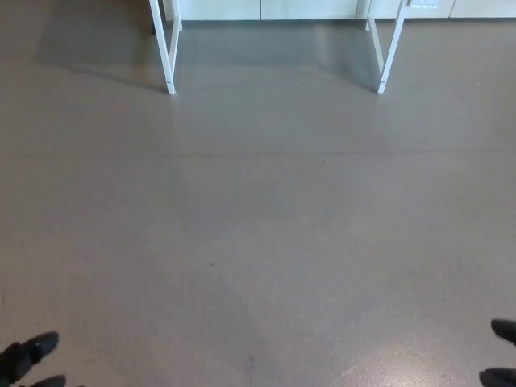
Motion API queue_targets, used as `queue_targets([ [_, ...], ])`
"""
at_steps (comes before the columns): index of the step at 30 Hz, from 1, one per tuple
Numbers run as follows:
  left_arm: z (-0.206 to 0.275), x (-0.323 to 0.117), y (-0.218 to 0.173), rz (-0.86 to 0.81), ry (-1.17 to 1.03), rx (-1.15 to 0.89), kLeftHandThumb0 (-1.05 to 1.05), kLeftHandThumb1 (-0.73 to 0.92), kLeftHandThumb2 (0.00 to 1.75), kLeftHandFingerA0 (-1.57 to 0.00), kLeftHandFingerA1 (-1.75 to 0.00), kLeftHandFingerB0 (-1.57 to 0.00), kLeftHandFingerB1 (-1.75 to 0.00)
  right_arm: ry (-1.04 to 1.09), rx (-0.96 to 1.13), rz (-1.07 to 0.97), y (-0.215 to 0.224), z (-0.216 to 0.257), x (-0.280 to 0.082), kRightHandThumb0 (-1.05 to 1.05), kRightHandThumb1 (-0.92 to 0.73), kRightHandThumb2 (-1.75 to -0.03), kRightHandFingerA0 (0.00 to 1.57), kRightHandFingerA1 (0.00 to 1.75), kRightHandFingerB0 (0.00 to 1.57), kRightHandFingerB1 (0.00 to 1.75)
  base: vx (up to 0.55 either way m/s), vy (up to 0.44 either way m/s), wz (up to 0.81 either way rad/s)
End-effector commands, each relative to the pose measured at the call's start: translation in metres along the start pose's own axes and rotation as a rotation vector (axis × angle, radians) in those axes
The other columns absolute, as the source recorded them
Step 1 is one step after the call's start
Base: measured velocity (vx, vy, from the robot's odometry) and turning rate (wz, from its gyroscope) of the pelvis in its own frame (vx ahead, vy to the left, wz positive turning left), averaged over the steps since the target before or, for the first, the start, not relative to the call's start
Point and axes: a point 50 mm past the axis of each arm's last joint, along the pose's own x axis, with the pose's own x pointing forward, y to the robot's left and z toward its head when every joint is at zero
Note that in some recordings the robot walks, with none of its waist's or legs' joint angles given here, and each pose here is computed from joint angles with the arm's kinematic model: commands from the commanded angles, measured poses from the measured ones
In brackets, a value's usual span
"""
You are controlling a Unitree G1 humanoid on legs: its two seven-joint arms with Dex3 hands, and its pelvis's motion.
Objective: The robot walks towards a desk on which a shovel is kept on the left hand side and a container is kept on the right hand side. The robot picks up the shovel using its left hand and places it in the container.
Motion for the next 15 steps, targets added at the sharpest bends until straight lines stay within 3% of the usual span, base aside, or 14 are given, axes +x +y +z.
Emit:
queue_targets([
  [1,-0.002,-0.014,0.004,-0.091,0.010,-0.177,-0.16,0.40,0.84,-0.27,-0.55,-0.18,-0.49,-0.043,0.074,0.039,-0.013,0.002,-0.012,-0.13,-0.56,-0.54,0.63,0.64,0.38,0.49,0.00,0.000,0.00],
  [15,-0.031,-0.036,0.005,-0.105,0.109,-0.175,-0.15,0.43,0.86,-0.26,-0.55,-0.16,-0.49,0.025,0.063,0.070,-0.010,-0.035,-0.038,-0.15,-0.55,-0.55,0.60,0.63,0.38,0.50,0.00,0.000,0.00],
])
